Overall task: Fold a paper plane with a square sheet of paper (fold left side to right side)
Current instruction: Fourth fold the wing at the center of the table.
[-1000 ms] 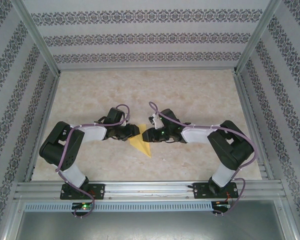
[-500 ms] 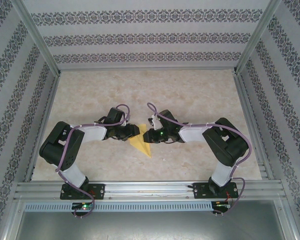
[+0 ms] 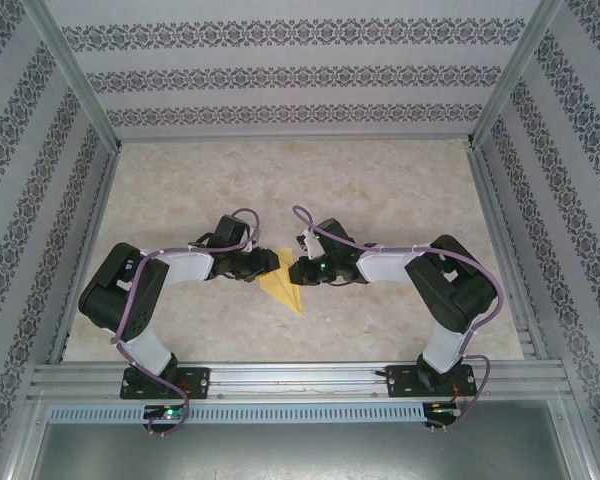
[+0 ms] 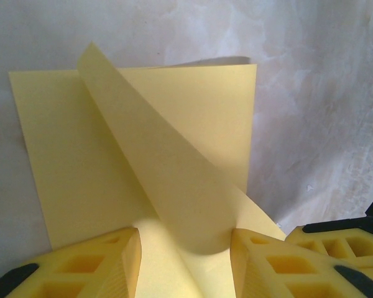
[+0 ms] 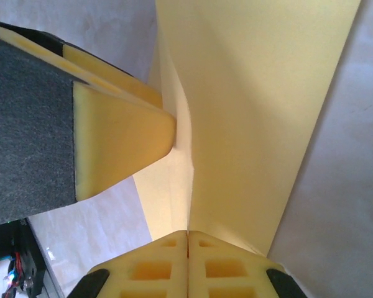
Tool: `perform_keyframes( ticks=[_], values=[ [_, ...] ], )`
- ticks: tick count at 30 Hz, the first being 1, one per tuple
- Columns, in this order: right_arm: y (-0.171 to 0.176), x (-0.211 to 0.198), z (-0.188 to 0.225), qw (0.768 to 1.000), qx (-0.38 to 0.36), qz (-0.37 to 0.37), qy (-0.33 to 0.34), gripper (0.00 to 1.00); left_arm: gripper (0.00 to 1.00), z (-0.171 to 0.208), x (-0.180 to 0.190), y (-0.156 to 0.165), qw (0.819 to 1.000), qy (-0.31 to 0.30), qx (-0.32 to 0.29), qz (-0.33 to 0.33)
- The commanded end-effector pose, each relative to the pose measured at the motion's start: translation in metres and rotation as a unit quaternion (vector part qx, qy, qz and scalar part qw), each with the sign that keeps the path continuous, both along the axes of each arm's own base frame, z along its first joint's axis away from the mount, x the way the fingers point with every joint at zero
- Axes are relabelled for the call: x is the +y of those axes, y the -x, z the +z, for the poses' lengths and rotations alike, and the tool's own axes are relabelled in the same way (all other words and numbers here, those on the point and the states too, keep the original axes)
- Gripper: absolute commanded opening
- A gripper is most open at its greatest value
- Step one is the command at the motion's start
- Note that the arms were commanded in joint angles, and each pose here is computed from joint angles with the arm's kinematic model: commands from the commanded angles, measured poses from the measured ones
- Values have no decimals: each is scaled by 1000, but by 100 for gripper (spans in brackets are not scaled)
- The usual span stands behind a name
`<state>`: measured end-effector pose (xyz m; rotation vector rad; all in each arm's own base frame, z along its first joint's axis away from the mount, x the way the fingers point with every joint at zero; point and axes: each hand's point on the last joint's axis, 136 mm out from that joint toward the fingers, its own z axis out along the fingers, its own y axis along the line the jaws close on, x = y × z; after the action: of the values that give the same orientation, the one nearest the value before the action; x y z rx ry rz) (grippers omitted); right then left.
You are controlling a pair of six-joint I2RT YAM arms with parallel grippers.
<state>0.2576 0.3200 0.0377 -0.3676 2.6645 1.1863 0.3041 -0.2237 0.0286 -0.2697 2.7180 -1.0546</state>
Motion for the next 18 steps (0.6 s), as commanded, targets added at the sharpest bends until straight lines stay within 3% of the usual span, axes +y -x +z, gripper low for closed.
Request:
perform_keyframes(
  ticks=[1, 18],
  values=[
    [-4, -1, -8, 1000, -7, 3, 21, 7, 43, -19, 9, 11, 999, -43, 24, -2],
    [-9, -8, -18, 999, -10, -6, 51, 8, 43, -19, 9, 12, 999, -44, 25, -1]
  ],
)
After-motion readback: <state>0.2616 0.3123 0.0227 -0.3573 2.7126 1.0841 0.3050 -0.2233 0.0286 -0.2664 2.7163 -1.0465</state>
